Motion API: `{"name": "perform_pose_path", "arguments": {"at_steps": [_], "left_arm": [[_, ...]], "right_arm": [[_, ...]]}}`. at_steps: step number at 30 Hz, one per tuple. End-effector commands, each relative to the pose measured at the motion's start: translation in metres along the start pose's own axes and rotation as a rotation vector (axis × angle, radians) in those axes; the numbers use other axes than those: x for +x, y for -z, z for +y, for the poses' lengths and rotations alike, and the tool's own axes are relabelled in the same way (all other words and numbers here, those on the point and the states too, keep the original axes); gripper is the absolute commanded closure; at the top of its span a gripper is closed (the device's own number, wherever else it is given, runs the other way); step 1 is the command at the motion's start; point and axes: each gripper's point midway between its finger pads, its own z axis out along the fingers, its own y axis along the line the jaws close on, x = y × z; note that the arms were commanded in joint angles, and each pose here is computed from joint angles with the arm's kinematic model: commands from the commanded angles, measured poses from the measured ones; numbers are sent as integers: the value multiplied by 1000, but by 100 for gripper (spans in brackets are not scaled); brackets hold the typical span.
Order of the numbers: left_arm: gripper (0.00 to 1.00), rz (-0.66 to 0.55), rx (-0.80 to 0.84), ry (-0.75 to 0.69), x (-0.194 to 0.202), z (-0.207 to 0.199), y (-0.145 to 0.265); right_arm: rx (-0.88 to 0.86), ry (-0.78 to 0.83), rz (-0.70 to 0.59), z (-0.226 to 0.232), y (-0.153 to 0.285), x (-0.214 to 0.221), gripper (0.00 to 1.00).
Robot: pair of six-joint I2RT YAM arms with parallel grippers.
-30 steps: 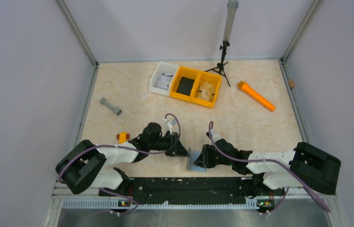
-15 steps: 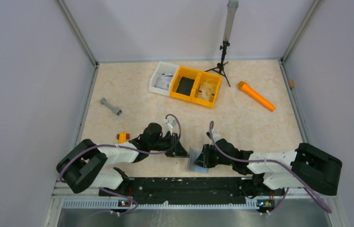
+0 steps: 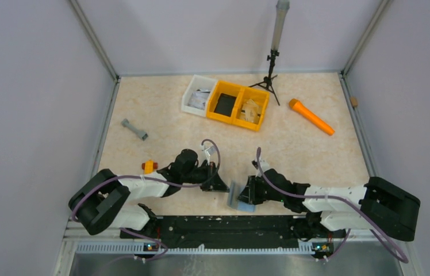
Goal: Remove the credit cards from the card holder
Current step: Remove the credit card from the card holder.
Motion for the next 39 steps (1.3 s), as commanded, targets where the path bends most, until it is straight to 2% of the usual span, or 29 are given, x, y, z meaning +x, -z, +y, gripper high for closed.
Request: {"name": "perform_pose_path", "arguments": {"at_steps": [1, 8, 13, 19, 27, 39], "left_arm": [[100, -21, 10, -66, -12, -14, 0], [100, -28, -109, -73, -21, -9, 7], [100, -30, -205, -75, -25, -5, 16], [100, -29, -231, -67, -28, -8, 18], [100, -5, -166, -56, -24, -13, 2], [100, -16, -267, -62, -22, 5, 11]], "right_arm": [[23, 33, -42, -1, 12, -11, 83], [128, 78, -38, -17, 36, -12, 79], [179, 95, -25, -28, 38, -10, 79], [236, 108, -6, -36, 24, -11, 90], [214, 109, 3, -30, 10, -12, 92], [113, 114, -69, -4, 24, -29, 91]]}}
